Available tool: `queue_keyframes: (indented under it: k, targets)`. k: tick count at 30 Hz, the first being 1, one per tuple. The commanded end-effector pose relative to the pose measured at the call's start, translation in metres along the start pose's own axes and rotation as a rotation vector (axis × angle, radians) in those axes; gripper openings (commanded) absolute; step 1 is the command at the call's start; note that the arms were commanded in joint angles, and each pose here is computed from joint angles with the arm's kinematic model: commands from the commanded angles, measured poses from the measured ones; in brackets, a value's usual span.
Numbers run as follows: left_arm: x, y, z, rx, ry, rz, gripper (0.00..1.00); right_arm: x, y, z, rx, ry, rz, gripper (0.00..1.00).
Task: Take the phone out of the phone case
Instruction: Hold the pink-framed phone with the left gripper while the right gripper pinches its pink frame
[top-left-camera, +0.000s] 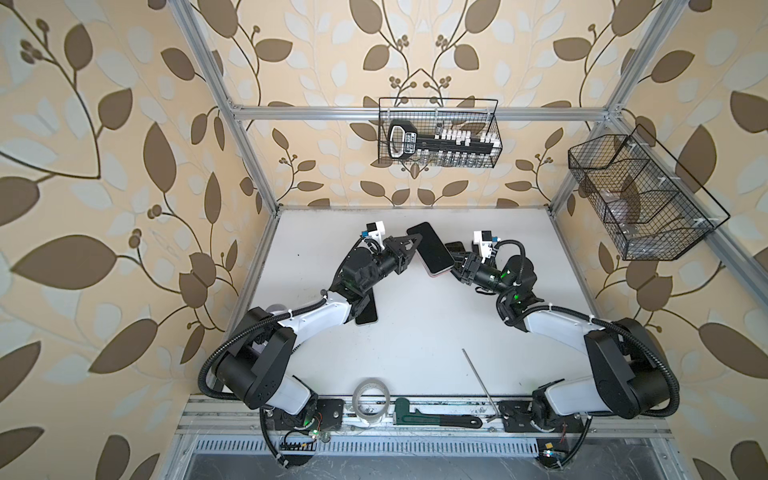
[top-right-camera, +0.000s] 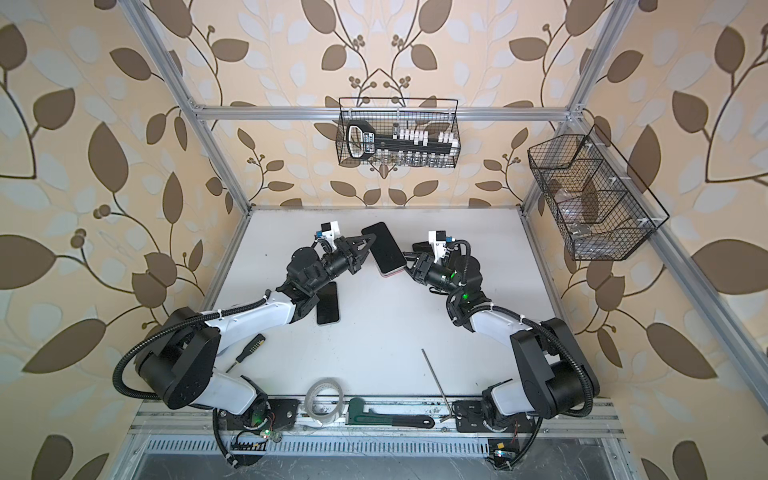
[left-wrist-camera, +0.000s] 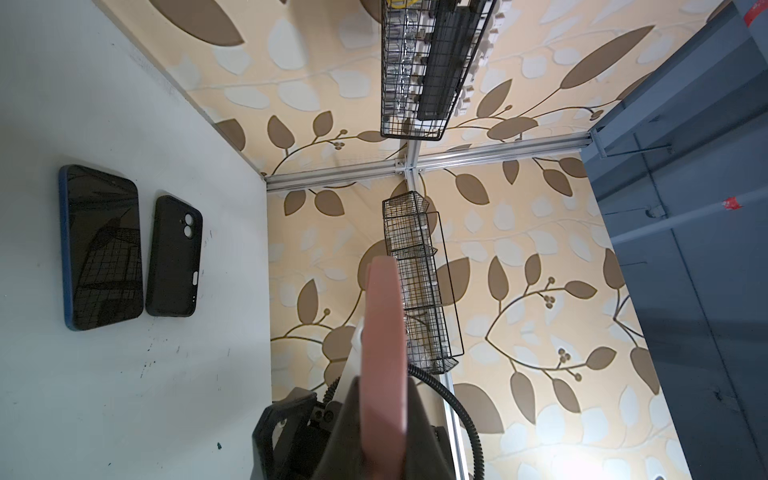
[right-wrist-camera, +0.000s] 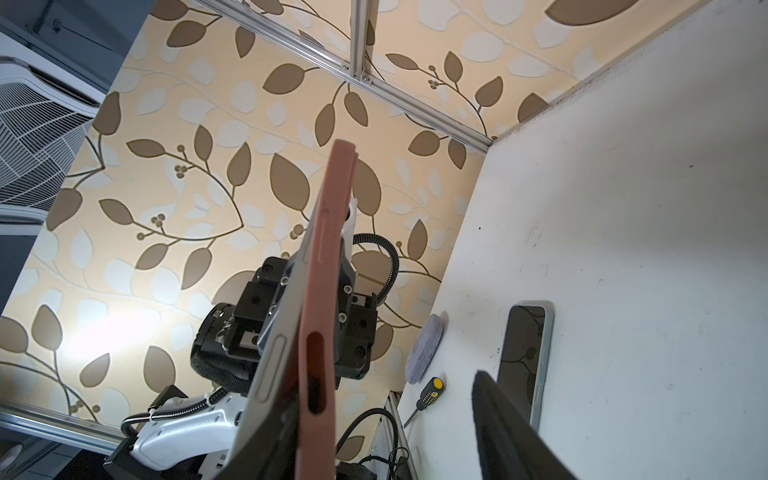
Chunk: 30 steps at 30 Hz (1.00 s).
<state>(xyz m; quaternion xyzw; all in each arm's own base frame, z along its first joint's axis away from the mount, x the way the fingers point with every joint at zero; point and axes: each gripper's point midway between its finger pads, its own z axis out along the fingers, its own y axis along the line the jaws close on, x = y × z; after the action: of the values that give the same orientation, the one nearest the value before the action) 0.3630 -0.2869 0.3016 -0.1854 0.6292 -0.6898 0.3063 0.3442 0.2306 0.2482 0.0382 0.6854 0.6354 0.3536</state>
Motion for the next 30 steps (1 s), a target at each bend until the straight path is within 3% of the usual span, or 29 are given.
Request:
queue_keyframes:
  k: [1, 9, 21, 30]
  targets:
    - [0.002, -0.026, 0.009, 0.067, 0.019, 0.091, 0.0, 0.0, 0.019, -0.001, -0.073, -0.011, -0.028, 0.58]
    - [-0.016, -0.03, 0.012, 0.057, -0.025, 0.139, 0.0, 0.001, 0.026, -0.006, -0.085, -0.012, -0.024, 0.55]
    - [-0.022, -0.013, 0.018, 0.033, -0.046, 0.129, 0.0, 0.0, 0.038, -0.005, -0.121, -0.024, 0.003, 0.38]
    - [-0.036, -0.013, 0.022, 0.034, -0.083, 0.149, 0.0, 0.004, 0.039, -0.005, -0.123, -0.026, 0.029, 0.41]
